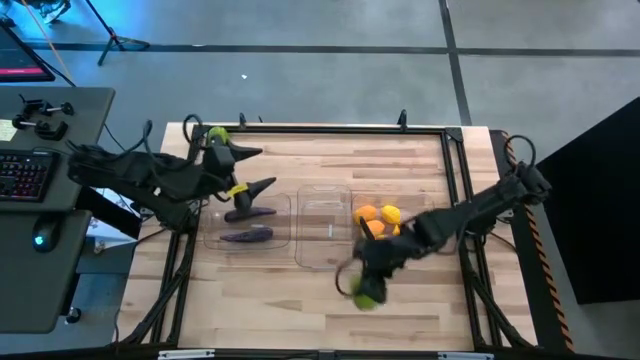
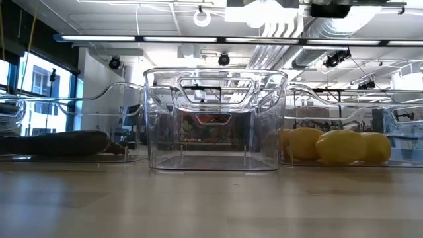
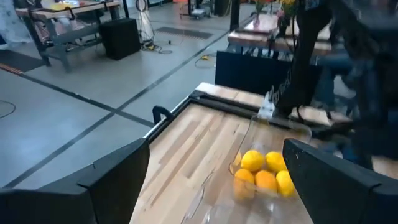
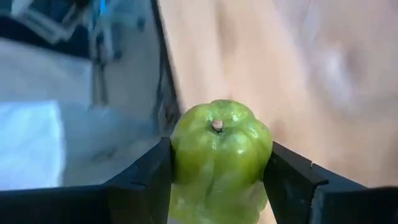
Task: Sort produce into baskets
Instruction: Put the chayote into the middle transparent bin
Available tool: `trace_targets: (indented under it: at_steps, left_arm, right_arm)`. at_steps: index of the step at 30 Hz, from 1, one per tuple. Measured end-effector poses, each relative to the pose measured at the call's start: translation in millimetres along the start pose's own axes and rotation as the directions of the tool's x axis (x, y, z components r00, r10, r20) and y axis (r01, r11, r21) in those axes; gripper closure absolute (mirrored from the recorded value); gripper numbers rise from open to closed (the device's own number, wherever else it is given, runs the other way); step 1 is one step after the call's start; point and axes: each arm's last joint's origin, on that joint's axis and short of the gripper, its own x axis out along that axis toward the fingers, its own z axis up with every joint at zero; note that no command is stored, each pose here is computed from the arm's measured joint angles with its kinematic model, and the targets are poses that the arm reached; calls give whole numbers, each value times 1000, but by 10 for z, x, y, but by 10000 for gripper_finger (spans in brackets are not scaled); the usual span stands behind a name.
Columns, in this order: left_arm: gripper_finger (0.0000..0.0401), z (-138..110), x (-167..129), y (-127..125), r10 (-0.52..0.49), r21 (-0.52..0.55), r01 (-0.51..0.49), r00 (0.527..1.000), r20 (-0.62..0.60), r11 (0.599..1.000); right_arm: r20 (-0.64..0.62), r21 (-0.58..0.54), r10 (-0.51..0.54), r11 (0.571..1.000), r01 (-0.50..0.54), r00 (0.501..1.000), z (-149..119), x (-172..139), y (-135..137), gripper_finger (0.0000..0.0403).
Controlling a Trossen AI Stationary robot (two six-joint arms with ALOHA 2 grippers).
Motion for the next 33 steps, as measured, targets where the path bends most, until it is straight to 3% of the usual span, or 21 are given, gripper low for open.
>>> trace_targets:
  at_steps: [5,11,16,23,27,33]
  left_arm:
    - [45,-87,98,-84,-2,59,6,998,-61,998]
    - [45,-118,76,-168,-135,4,136,985,-106,991]
    - [45,-107,-51,-189,-183,-51,179,979,-90,983]
    - [45,-103,-100,-192,-139,-65,135,988,-63,989]
    - [45,-101,-97,-193,-137,-69,133,989,-61,989]
    - [45,-98,-96,-188,-120,-93,115,991,-54,989]
  right_arm:
    - [249,-111,-101,985,132,963,410,-184,-126,213]
    - [465,-29,-196,971,237,863,733,-307,-321,212]
    - [451,62,-260,963,261,854,788,-340,-462,212]
    - [438,109,-304,952,285,846,787,-283,-562,206]
    - [434,115,-313,949,292,845,802,-259,-589,159]
    - [432,128,-327,945,302,840,826,-225,-626,41]
